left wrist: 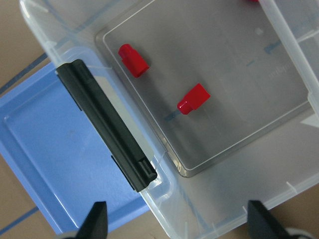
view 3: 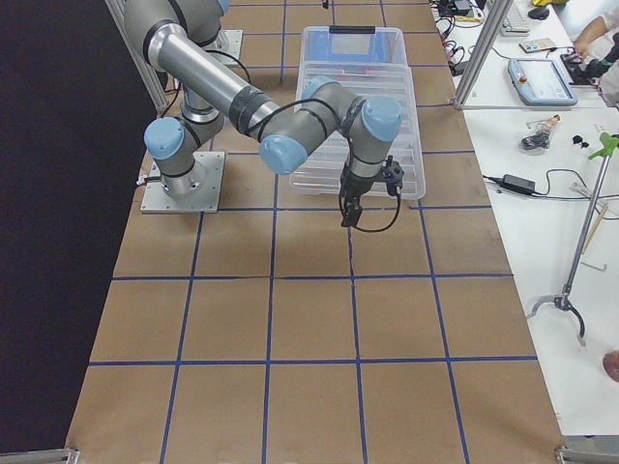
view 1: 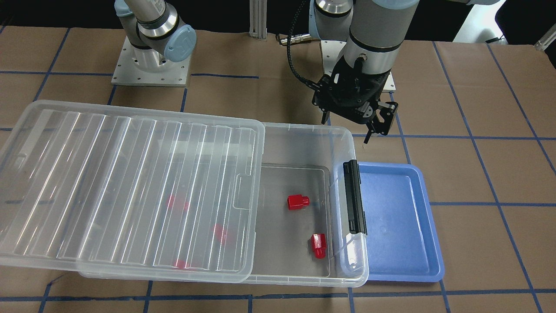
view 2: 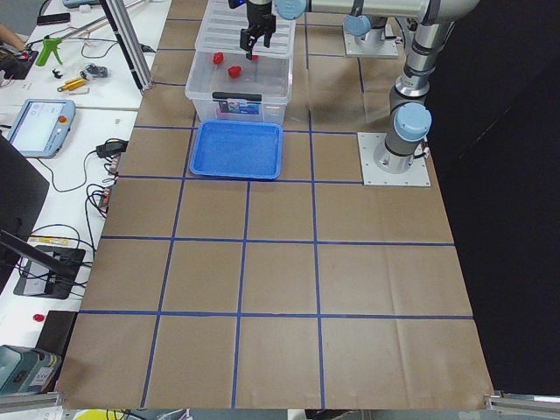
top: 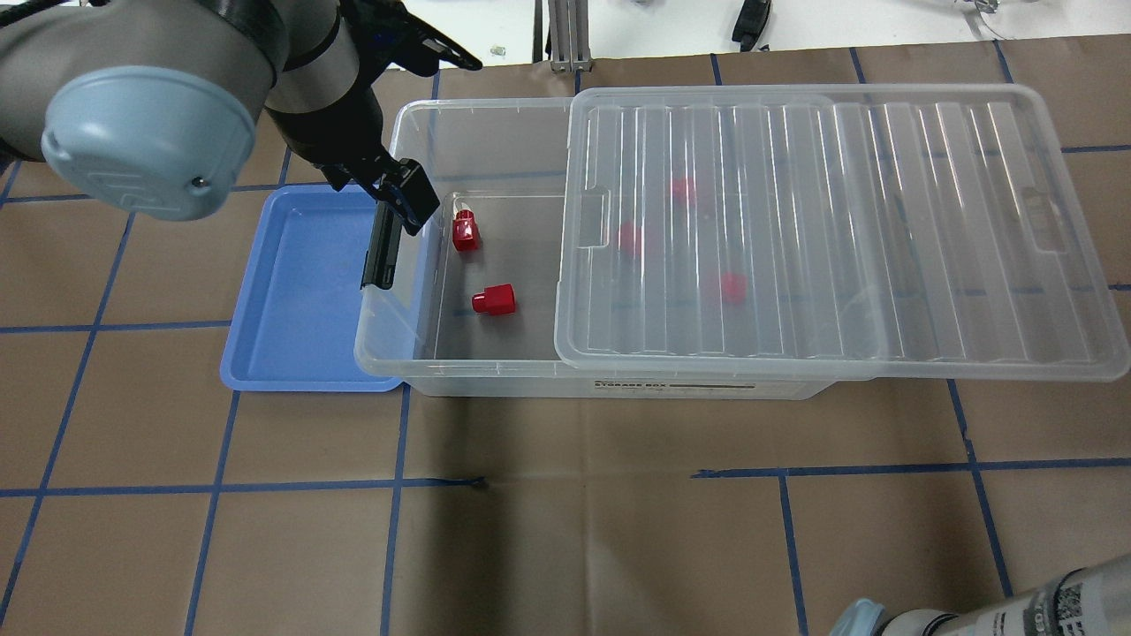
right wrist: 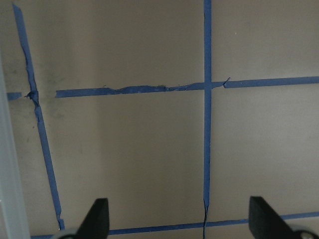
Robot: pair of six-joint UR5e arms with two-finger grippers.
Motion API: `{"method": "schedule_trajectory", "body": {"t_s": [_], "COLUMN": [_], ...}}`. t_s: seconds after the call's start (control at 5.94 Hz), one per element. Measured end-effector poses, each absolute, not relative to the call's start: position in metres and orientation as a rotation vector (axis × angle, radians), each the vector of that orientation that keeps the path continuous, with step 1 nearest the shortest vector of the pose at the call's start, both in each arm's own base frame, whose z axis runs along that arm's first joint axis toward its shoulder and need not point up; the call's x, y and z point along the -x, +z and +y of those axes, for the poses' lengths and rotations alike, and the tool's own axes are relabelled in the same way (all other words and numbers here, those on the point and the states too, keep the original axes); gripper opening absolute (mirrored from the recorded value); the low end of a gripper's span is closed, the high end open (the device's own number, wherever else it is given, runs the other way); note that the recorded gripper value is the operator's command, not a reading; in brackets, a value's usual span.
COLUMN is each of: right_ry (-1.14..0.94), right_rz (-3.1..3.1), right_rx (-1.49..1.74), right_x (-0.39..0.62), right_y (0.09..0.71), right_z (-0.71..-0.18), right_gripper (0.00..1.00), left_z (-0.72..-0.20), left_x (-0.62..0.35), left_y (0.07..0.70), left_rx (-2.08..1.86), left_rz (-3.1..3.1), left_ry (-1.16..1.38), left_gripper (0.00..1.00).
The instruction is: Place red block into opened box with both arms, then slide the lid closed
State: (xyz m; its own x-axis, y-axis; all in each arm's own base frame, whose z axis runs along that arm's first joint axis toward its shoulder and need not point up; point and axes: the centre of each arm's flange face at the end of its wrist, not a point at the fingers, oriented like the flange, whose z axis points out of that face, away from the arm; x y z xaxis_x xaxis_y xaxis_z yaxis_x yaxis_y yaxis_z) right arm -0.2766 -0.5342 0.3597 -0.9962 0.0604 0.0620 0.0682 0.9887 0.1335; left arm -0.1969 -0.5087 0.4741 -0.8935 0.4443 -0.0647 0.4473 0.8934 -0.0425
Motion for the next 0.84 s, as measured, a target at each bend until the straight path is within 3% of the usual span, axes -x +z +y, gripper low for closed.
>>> {"method": "schedule_trajectory", "body": {"t_s": [0.34,0.84], "right_ry": [-0.195,-0.178], "right_rz": [-3.071,-3.106], "right_rx": [0.233,0.192], "right_x": [0.265,0.219], "right_y": [0.346,0.349], "right_z": [-0.526,-0.514], "right_gripper": [1.0,1.0], "left_z": [-0.497,-0.488], "left_x": [0.189,0.171], "left_y": [0.493,0.517], "left_rx": [-0.317,-0.111], "left_rz": [3.081,3.093], "left_ry": [-0.135,-0.176], "left_gripper": [0.98,0.98]}}
